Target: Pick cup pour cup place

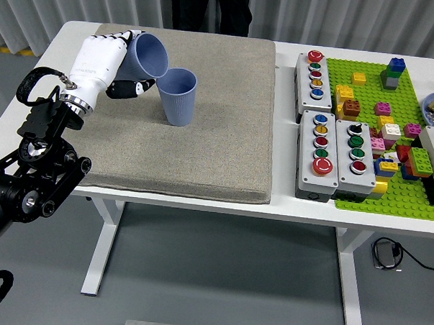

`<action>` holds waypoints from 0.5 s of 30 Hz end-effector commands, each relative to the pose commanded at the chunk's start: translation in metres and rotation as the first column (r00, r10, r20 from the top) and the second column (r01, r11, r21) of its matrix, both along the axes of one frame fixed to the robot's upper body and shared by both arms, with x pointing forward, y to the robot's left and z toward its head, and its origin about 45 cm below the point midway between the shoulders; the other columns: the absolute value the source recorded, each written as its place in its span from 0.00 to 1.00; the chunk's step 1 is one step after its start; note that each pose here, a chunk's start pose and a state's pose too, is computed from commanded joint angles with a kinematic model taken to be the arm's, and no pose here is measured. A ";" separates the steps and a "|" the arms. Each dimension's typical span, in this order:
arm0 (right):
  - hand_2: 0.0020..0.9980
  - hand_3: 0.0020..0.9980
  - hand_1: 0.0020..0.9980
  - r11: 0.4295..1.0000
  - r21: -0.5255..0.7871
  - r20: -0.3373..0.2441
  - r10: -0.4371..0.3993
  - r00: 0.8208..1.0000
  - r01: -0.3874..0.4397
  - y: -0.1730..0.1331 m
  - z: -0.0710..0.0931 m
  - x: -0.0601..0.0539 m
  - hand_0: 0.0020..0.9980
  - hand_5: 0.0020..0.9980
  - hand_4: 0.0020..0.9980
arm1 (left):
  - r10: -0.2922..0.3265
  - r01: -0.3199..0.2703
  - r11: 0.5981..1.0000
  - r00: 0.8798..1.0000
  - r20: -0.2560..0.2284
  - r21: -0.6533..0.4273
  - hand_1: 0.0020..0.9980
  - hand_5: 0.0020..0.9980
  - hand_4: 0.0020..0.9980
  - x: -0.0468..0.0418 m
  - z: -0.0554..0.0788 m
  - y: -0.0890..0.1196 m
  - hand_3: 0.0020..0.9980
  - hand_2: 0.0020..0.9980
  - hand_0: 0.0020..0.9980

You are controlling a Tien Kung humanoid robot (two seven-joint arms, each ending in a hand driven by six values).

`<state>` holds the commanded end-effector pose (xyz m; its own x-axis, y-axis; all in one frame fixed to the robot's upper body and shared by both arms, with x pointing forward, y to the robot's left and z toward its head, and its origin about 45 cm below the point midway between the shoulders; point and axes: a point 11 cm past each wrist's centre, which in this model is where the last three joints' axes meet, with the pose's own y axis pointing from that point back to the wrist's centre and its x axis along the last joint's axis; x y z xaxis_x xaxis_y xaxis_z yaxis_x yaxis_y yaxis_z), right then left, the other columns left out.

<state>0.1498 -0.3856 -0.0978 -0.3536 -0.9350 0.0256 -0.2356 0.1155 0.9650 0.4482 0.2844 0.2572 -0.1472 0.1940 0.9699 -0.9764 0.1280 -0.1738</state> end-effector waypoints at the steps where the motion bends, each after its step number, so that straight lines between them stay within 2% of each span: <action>1: 0.68 0.65 0.65 1.000 0.000 0.000 0.000 1.000 0.000 0.000 0.000 0.000 0.66 0.12 0.45 | 0.008 -0.008 1.000 1.000 0.004 0.000 0.56 0.10 0.65 0.0001 0.000 0.001 0.84 0.62 0.52; 7: 0.68 0.65 0.66 1.000 0.001 0.000 -0.001 1.000 0.001 0.000 0.000 -0.001 0.66 0.11 0.45 | 0.008 -0.008 1.000 1.000 -0.001 0.018 0.56 0.10 0.65 -0.0002 -0.002 0.002 0.84 0.62 0.52; 15: 0.68 0.65 0.65 1.000 0.000 0.003 -0.002 1.000 0.002 -0.001 0.000 0.001 0.66 0.11 0.44 | -0.009 0.008 0.999 1.000 0.011 0.049 0.56 0.10 0.65 0.0034 0.007 -0.002 0.84 0.62 0.52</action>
<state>0.1506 -0.3863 -0.0973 -0.3553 -0.9344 0.0248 -0.2383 0.1162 0.9642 0.4516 0.2822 0.2642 -0.1571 0.1479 0.9764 -0.9732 0.1448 -0.1785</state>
